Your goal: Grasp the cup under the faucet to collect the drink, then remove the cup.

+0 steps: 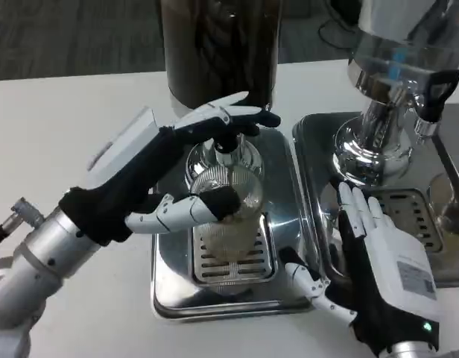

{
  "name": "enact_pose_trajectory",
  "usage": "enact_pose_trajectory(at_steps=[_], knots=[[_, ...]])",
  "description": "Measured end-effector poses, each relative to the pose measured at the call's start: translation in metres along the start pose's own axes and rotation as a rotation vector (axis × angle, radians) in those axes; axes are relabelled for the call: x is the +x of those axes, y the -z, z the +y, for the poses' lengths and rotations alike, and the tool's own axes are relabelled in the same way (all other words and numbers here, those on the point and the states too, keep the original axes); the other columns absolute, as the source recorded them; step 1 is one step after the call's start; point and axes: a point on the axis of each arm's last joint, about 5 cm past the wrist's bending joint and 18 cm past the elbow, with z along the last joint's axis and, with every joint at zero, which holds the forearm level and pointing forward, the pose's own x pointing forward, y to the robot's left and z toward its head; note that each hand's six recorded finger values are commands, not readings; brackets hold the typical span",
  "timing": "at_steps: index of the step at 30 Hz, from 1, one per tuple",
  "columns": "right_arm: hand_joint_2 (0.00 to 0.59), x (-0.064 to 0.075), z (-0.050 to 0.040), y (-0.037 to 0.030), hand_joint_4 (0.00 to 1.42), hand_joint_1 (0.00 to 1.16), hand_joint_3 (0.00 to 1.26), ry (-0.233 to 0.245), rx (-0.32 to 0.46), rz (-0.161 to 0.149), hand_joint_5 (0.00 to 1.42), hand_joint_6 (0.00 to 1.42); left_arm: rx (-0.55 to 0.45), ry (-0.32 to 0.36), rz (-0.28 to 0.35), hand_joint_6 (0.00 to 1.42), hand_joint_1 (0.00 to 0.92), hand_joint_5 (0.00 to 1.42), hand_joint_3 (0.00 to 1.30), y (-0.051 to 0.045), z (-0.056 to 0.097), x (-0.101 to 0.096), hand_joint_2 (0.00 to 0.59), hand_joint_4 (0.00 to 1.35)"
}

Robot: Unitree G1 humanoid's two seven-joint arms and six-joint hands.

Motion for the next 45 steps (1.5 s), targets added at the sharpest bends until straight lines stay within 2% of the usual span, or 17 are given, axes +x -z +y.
enact_pose_trajectory(at_steps=[4,7,9,12,17,22,26,31,38,42,45], knots=[[0.225,-0.001,-0.0018,0.0028,0.0,0.32,0.0,-0.017,0.073,0.009,0.0,0.04,0.075,0.022,-0.007,0.24,0.0,0.3,0.3,-0.0014,0.0,0.0,0.134,0.12],[0.218,-0.001,-0.001,0.0068,0.0,0.34,0.0,-0.06,0.148,0.026,0.0,0.05,0.115,0.03,-0.013,0.24,0.0,0.3,0.3,-0.0023,-0.001,0.001,0.134,0.12],[0.216,-0.002,-0.0002,0.0084,0.0,0.35,0.0,-0.079,0.167,0.031,0.0,0.05,0.125,0.029,-0.016,0.24,0.0,0.3,0.3,-0.0026,-0.002,0.001,0.134,0.12],[0.196,0.0,-0.0018,0.009,0.0,0.38,0.0,-0.103,0.198,0.011,0.0,0.06,0.143,0.028,-0.016,0.24,0.0,0.3,0.3,-0.0028,-0.003,0.001,0.134,0.12],[0.189,0.012,-0.0063,0.0043,0.0,0.38,0.0,-0.137,0.256,-0.022,0.0,0.07,0.177,0.036,-0.018,0.24,0.0,0.3,0.3,-0.0042,-0.003,0.001,0.134,0.12],[0.189,0.017,-0.0089,0.0028,0.0,0.39,0.0,-0.166,0.279,-0.035,0.0,0.07,0.182,0.026,-0.019,0.24,0.0,0.3,0.3,-0.0056,-0.006,-0.002,0.134,0.12],[0.182,0.024,-0.0113,0.0009,0.0,0.41,0.0,-0.169,0.291,-0.037,0.0,0.04,0.201,0.029,-0.017,0.24,0.0,0.3,0.3,-0.0069,-0.007,-0.002,0.134,0.12],[0.182,0.032,-0.0145,-0.0032,0.0,0.42,0.0,-0.183,0.289,-0.054,0.0,0.03,0.21,0.025,-0.017,0.24,0.0,0.3,0.3,-0.0079,-0.007,-0.002,0.134,0.12],[0.179,0.035,-0.0144,-0.0029,0.0,0.44,0.0,-0.223,0.281,-0.032,0.0,0.01,0.214,0.021,-0.011,0.24,0.0,0.3,0.31,-0.0089,-0.008,-0.003,0.135,0.12],[0.184,0.037,-0.0139,-0.0029,0.0,0.44,0.0,-0.23,0.28,-0.028,0.0,0.0,0.213,0.017,-0.009,0.24,0.0,0.3,0.31,-0.0094,-0.009,-0.004,0.135,0.12],[0.186,0.041,-0.0129,-0.0027,0.0,0.44,0.0,-0.254,0.283,-0.023,0.0,0.0,0.213,0.017,-0.007,0.24,0.0,0.29,0.33,-0.0098,-0.009,-0.005,0.136,0.13]])
